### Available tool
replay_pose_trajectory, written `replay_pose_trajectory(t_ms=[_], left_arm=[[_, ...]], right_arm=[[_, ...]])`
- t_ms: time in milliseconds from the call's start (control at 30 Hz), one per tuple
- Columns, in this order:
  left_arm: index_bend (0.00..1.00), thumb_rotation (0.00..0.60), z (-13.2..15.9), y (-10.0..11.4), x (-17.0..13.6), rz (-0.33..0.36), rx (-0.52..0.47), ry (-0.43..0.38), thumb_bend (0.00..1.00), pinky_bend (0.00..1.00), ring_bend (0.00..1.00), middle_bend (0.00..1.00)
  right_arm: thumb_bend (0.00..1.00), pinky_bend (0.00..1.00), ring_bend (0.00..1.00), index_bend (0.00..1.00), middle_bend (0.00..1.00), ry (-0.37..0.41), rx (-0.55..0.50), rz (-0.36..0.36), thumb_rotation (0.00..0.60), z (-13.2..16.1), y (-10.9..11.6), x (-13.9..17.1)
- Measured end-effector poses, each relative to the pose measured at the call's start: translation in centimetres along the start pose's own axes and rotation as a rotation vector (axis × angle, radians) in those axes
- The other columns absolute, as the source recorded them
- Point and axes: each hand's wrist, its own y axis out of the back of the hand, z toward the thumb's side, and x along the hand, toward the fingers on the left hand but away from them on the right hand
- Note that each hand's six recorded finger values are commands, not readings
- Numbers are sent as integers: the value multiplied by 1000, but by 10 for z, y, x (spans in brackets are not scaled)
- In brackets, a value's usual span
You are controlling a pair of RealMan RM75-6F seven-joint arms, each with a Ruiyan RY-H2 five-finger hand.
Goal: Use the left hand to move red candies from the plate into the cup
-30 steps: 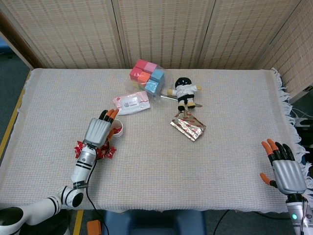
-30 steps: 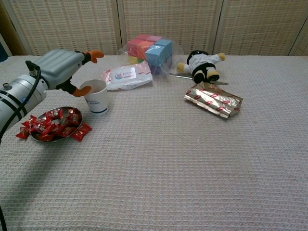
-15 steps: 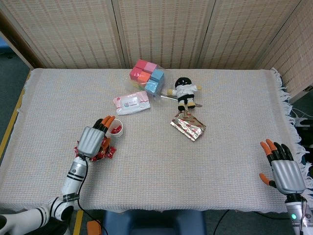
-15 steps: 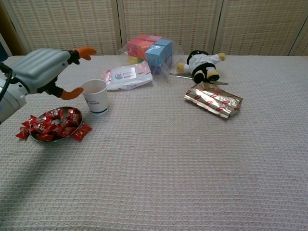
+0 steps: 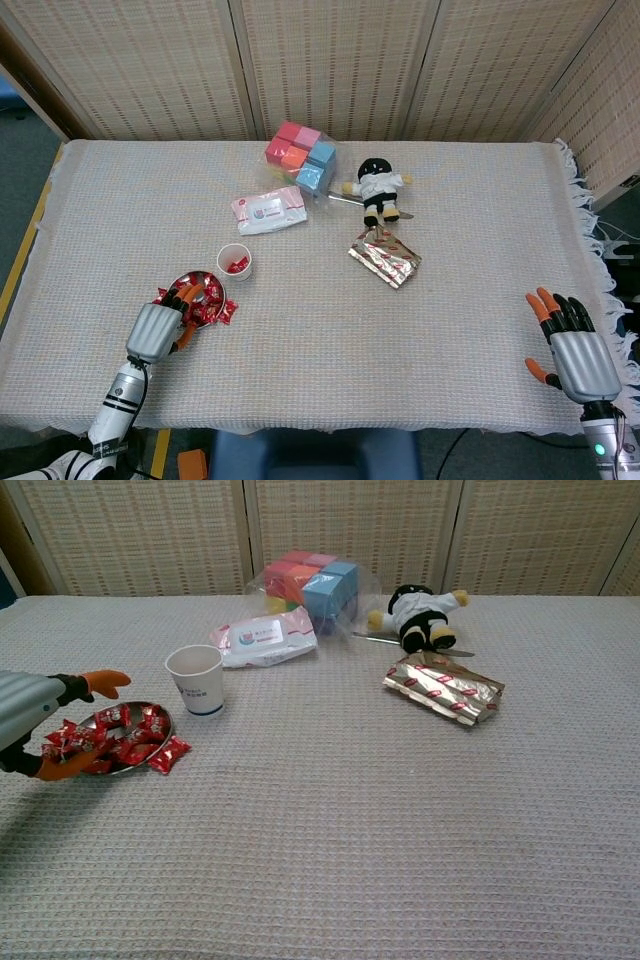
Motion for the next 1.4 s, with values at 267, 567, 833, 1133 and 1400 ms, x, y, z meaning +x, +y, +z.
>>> replay_pose_trajectory(t_ms=[267,567,833,1133,1400], left_arm=[[105,600,3,-14,-4,-28,33,-12,378,1000,220,175],[105,600,-1,-19,1,-43,56,-4,375,1000,218,175],[120,600,-15,-25,15,-55,81,45,372,1000,218,178],[144,600,-20,-27,22,-61,73,60,374,1000,218,194],[215,600,-20,-34,25,-105,117,49,375,1000,236,210]], right_arm=[[137,63,0,0,0,0,-1,2,600,-1,0,1],[137,64,0,0,0,-3,3,6,600,-1,-1,0],[137,64,0,0,0,-7,4,5,600,-2,-1,-1],[137,64,0,0,0,-13,9,11,600,-2,-3,-3],[137,64,0,0,0,-17,11,20,600,-2,-5,-3]])
